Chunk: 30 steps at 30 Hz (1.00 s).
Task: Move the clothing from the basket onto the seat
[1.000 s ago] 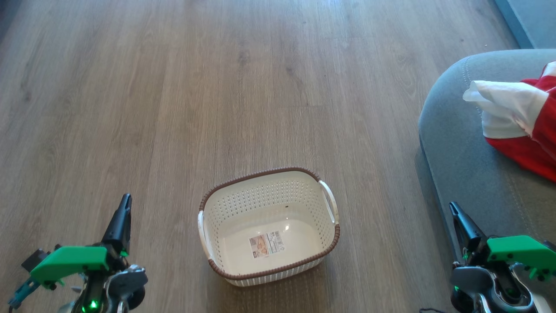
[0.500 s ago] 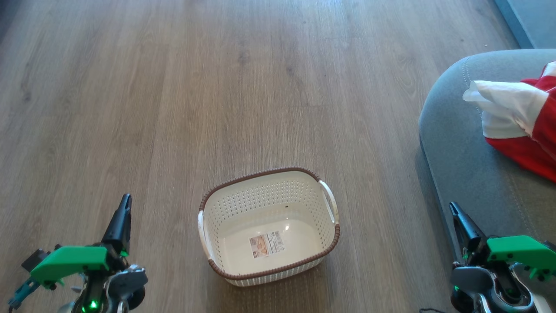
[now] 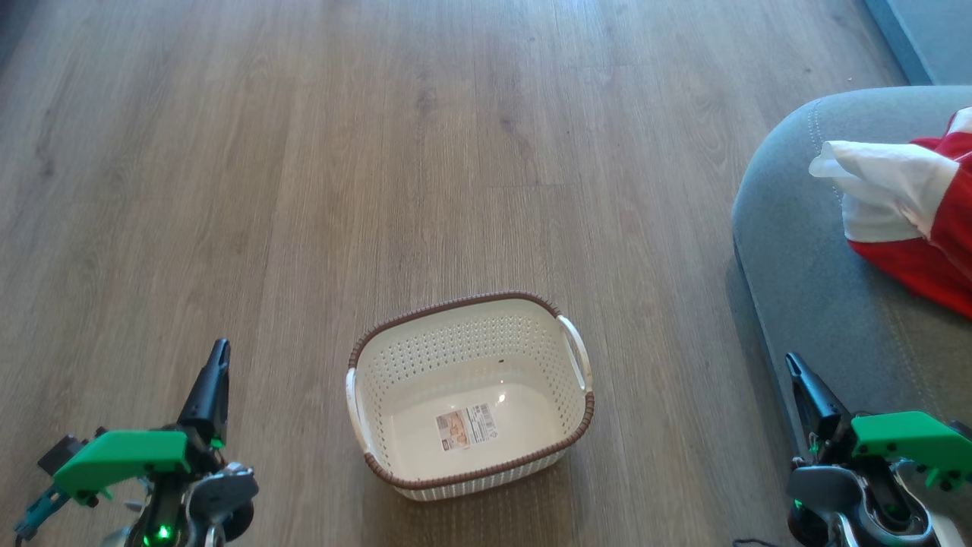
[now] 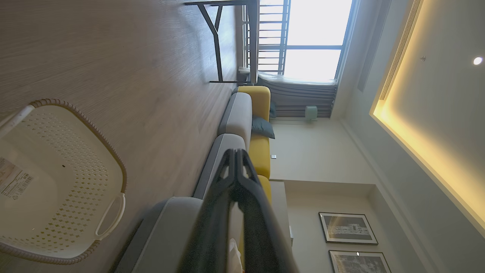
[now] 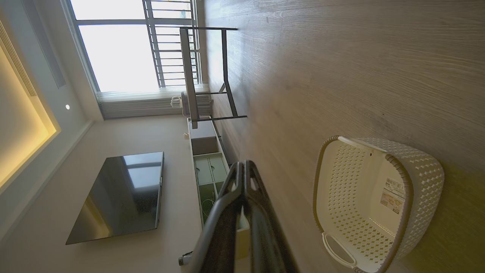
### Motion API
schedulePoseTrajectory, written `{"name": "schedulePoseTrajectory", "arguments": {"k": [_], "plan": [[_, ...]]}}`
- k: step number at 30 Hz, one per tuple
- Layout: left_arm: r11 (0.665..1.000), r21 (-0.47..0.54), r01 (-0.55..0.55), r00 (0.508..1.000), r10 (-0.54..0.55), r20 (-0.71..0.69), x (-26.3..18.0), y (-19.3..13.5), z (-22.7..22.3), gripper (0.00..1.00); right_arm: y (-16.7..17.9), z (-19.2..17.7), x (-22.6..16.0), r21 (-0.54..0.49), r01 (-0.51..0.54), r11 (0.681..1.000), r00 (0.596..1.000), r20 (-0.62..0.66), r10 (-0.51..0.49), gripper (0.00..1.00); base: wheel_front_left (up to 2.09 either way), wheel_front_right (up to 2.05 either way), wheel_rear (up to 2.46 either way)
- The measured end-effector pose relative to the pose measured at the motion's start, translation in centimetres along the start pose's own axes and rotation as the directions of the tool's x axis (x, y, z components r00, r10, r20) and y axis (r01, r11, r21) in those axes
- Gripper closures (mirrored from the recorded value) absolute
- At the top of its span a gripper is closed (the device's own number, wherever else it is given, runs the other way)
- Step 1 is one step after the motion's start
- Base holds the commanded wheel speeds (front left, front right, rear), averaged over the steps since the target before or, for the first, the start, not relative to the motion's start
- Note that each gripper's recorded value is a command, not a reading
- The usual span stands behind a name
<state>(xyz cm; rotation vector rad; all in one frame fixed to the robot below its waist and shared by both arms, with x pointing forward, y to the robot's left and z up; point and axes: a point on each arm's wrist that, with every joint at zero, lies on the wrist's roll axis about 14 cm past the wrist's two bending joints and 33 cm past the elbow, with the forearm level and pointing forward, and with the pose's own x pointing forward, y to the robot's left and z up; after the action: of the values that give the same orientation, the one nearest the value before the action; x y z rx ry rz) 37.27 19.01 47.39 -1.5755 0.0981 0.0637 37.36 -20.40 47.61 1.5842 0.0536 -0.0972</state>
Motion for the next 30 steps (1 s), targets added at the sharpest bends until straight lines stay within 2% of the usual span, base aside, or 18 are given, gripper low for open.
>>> {"name": "schedulePoseTrajectory", "arguments": {"k": [30], "plan": [[1.0, 0.0, 0.0, 1.0, 0.0, 0.0, 0.0, 0.0, -0.01, 1.0, 0.0, 0.0, 0.0, 0.0, 0.0, 1.0, 1.0, 0.0, 0.0, 1.0, 0.0, 0.0, 0.0]]}}
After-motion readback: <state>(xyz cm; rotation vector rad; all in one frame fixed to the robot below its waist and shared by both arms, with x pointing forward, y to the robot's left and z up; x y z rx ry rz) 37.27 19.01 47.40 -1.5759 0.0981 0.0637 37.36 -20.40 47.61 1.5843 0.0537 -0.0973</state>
